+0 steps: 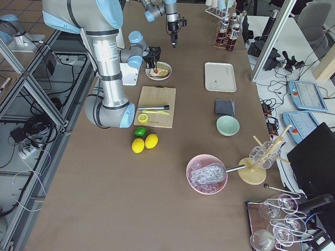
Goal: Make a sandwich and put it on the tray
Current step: 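Carry the bread slice with the right gripper onto the egg on the plate, then release the bread and withdraw the right arm toward the ice bowl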
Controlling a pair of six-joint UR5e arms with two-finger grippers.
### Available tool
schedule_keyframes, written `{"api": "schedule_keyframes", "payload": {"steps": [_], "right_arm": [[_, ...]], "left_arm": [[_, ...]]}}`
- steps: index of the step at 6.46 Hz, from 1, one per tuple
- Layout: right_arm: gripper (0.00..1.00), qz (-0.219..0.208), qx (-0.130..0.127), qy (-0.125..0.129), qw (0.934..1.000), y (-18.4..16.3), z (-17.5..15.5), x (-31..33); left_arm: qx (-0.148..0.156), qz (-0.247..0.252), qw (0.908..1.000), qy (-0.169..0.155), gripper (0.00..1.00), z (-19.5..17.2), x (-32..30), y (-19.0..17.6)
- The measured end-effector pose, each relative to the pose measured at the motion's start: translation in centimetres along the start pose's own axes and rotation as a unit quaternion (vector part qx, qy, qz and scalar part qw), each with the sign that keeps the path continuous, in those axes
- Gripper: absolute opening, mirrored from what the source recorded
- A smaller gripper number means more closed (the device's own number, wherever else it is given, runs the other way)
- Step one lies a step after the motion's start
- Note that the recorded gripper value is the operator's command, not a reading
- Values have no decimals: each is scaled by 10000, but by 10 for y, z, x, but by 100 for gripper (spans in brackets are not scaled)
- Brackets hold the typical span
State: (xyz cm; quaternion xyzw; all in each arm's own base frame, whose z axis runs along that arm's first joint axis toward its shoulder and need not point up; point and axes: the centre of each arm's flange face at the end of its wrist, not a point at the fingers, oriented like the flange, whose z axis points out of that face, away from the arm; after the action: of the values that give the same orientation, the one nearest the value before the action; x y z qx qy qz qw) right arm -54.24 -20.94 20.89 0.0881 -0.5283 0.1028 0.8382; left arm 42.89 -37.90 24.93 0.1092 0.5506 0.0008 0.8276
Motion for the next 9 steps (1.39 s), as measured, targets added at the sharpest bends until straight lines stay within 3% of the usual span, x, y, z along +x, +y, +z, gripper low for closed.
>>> {"api": "schedule_keyframes", "payload": {"steps": [3, 5, 7, 9], "right_arm": [[0, -69, 21, 46, 10000, 15, 12, -9], [99, -98, 96, 107, 9998, 17, 19, -7], [100, -104, 291, 185, 9994, 9, 22, 4], [100, -15, 502, 324, 9982, -28, 11, 33]], "left_arm": [[-1, 0, 10000, -1, 98, 0, 0, 0], [-1, -1, 10000, -7, 98, 1, 0, 0], [-17, 0, 10000, -7, 98, 2, 0, 2], [-33, -1, 10000, -3, 99, 4, 1, 4]]}}
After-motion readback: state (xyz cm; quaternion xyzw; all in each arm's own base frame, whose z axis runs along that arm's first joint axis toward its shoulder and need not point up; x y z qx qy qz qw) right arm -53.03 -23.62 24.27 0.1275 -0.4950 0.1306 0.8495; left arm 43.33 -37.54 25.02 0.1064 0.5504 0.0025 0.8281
